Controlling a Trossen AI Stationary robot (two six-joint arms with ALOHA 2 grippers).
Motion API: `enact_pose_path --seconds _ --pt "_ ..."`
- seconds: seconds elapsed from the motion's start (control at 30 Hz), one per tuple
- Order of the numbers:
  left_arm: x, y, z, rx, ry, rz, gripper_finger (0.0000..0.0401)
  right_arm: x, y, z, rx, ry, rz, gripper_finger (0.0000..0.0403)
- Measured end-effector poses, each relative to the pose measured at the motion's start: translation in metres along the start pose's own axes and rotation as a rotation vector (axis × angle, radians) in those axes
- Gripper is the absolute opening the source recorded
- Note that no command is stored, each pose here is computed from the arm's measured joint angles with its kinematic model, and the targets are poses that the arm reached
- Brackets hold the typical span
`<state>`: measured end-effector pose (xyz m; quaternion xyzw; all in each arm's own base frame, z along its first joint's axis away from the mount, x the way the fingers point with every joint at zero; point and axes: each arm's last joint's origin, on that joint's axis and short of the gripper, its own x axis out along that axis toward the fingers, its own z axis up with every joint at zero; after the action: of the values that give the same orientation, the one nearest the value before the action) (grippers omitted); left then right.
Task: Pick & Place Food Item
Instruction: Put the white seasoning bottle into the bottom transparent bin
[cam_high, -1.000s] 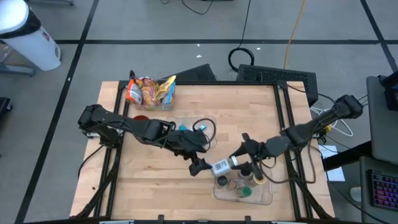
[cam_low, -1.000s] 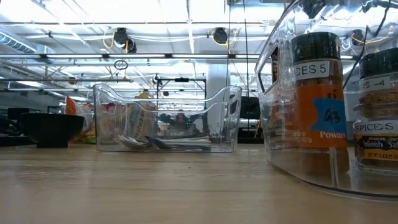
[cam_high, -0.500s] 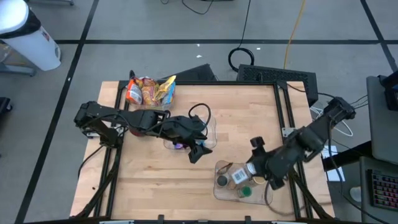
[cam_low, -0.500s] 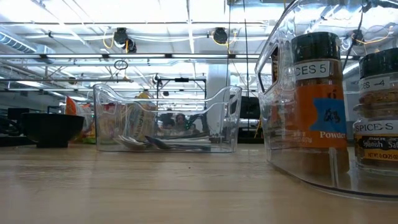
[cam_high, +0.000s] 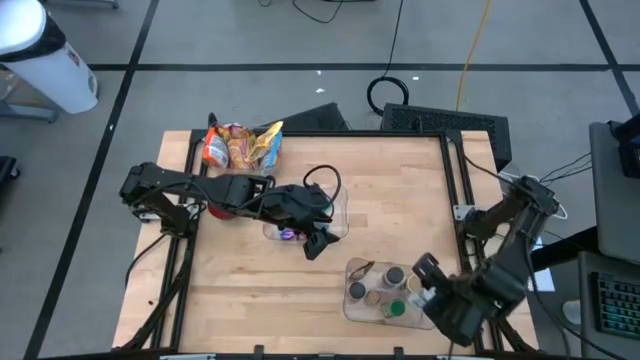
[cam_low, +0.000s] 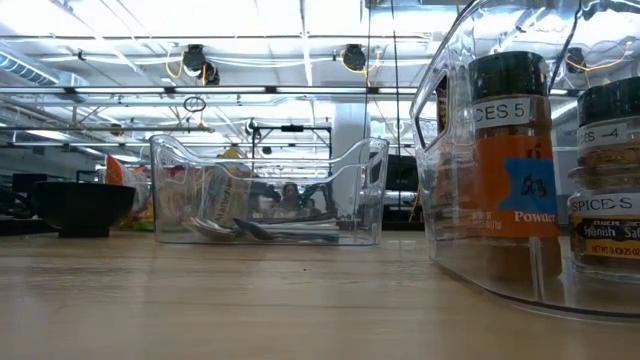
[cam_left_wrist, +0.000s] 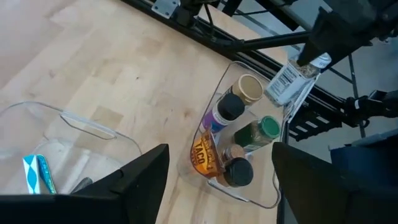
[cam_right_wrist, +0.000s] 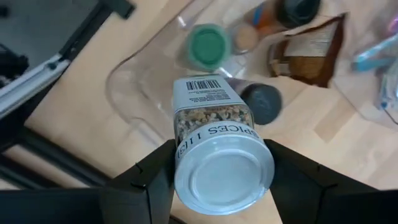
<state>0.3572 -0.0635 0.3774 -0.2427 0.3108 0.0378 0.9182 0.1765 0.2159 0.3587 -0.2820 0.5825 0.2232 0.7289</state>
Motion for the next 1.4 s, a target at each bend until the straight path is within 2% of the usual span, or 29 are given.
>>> enact_pose_path --seconds 0.27,0.43,0.77,1.0,1.4 --pt "0.0 0.002 0.001 -0.001 -0.031 0.044 0.0281 0.001 0.026 0.001 -0.094 0.002 0.039 0.0198" --pt "0.0 0.003 0.002 -0.001 -0.042 0.061 0.0286 0.016 0.031 0.01 -0.159 0.052 0.023 0.0198" --pt "0.0 0.003 0.002 -0.017 -0.048 0.064 0.0275 0.044 0.027 0.028 -0.27 0.125 0.012 0.0198" --pt "0.0 0.002 0.003 -0.021 -0.058 0.057 0.0282 0.059 0.019 0.038 -0.298 0.081 0.016 0.0198" --pt "0.0 0.002 0.003 -0.013 -0.057 0.058 0.0283 0.105 0.021 0.028 -0.355 0.145 0.049 0.0198"
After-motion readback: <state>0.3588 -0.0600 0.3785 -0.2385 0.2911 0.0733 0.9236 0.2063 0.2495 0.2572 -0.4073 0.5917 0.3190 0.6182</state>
